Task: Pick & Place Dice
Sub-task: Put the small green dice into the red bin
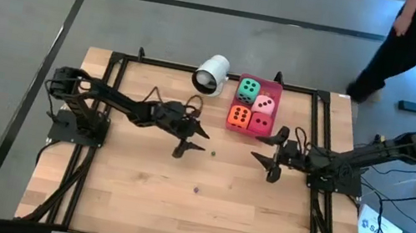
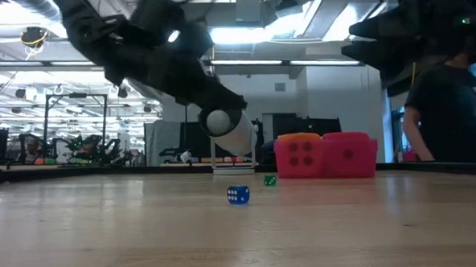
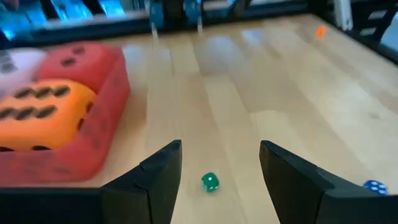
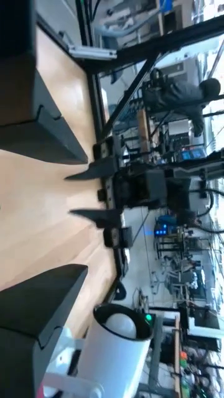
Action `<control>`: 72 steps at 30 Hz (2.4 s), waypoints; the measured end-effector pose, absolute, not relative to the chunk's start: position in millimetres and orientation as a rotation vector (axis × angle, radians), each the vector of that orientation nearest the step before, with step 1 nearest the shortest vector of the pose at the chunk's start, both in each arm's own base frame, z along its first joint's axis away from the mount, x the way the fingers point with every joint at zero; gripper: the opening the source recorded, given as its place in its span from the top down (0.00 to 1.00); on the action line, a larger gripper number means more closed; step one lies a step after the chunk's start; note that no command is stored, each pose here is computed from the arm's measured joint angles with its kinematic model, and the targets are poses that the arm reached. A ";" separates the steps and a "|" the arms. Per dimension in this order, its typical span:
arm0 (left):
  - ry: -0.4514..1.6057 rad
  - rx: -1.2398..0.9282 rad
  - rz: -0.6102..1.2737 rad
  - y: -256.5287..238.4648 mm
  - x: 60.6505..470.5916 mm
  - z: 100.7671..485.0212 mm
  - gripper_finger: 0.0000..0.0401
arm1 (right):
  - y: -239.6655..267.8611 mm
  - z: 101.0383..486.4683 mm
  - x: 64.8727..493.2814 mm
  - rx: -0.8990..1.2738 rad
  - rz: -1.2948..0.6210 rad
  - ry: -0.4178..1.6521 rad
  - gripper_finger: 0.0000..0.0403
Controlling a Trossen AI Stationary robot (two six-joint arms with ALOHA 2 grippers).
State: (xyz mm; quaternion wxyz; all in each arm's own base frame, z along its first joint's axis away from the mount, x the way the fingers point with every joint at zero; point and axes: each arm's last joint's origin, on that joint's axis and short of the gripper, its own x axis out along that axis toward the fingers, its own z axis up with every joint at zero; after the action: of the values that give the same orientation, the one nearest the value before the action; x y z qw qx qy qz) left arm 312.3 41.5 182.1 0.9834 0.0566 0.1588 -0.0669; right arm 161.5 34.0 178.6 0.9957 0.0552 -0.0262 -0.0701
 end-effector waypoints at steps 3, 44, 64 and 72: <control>0.386 0.114 -0.143 44.8 333.4 178.5 0.48 | 34.5 179.0 161.5 0.123 -0.123 -0.057 0.32; 0.649 0.114 -0.157 42.2 382.2 123.8 0.48 | 35.7 172.4 162.1 0.115 -0.094 0.007 0.32; 0.650 0.104 -0.152 42.3 382.1 123.8 0.65 | 35.6 172.5 162.1 0.115 -0.097 0.007 0.32; 0.650 0.103 -0.152 42.4 382.1 123.7 0.77 | 35.6 172.4 162.1 0.114 -0.096 0.009 0.32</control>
State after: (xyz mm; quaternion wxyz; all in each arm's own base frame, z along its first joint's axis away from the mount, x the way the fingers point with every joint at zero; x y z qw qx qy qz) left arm 382.1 42.4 123.7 0.9435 0.0507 0.3190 -0.0744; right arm 162.1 35.6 172.4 0.9972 0.0571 0.0043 -0.0482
